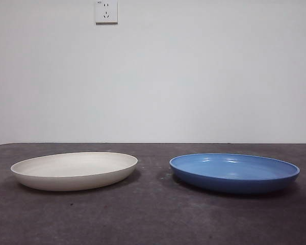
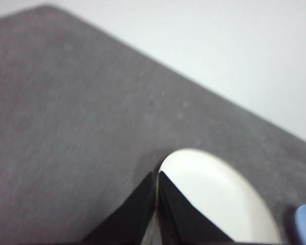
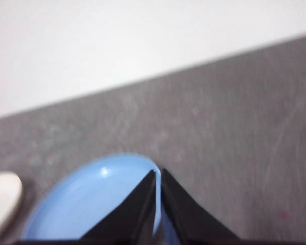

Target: Pick up the white plate, put it on the blue plate, put it on desk

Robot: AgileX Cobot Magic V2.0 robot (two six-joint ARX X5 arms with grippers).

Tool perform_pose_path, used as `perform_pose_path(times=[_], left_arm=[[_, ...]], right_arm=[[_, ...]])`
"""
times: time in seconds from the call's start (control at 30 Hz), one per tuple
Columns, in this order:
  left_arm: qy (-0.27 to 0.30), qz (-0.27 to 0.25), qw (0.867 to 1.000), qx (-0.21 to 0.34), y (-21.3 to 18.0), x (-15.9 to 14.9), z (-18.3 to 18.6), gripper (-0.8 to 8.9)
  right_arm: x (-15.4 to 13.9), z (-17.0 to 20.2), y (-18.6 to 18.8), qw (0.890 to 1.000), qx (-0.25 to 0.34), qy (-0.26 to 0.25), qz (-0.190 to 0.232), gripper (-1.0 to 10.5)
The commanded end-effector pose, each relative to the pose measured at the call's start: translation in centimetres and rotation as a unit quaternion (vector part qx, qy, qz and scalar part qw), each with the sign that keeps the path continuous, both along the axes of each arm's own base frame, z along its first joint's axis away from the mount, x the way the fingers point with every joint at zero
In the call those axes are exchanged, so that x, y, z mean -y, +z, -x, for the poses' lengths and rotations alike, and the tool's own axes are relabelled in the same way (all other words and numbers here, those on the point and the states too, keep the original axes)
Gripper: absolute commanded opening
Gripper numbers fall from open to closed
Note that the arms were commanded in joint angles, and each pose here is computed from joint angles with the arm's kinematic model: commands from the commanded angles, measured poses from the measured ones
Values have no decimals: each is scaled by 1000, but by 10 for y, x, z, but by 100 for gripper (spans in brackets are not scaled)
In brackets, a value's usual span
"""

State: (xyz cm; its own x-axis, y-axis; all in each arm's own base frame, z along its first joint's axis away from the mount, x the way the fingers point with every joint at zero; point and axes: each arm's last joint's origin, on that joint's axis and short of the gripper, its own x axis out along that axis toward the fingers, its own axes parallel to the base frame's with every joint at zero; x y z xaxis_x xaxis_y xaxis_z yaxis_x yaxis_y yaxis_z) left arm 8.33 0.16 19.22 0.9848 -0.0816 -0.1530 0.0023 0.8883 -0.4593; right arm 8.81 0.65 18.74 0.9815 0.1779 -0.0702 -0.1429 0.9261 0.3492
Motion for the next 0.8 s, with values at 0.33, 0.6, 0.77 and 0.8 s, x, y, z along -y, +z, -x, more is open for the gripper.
perform_pose_path(times=[0.33, 0.6, 0.77, 0.8], left_arm=[[-48, -51, 997, -21, 71, 3, 11, 10], [-141, -107, 979, -98, 97, 6, 0, 10], [-203, -112, 963, -138, 104, 9, -9, 10], [-221, -111, 958, -146, 106, 11, -11, 10]], right_arm=[[-1, 14, 74, 999, -17, 21, 29, 11], [-5, 1, 120, 986, -107, 104, 77, 11], [-7, -14, 134, 969, -166, 155, 99, 11], [-8, -18, 136, 964, -180, 166, 104, 11]])
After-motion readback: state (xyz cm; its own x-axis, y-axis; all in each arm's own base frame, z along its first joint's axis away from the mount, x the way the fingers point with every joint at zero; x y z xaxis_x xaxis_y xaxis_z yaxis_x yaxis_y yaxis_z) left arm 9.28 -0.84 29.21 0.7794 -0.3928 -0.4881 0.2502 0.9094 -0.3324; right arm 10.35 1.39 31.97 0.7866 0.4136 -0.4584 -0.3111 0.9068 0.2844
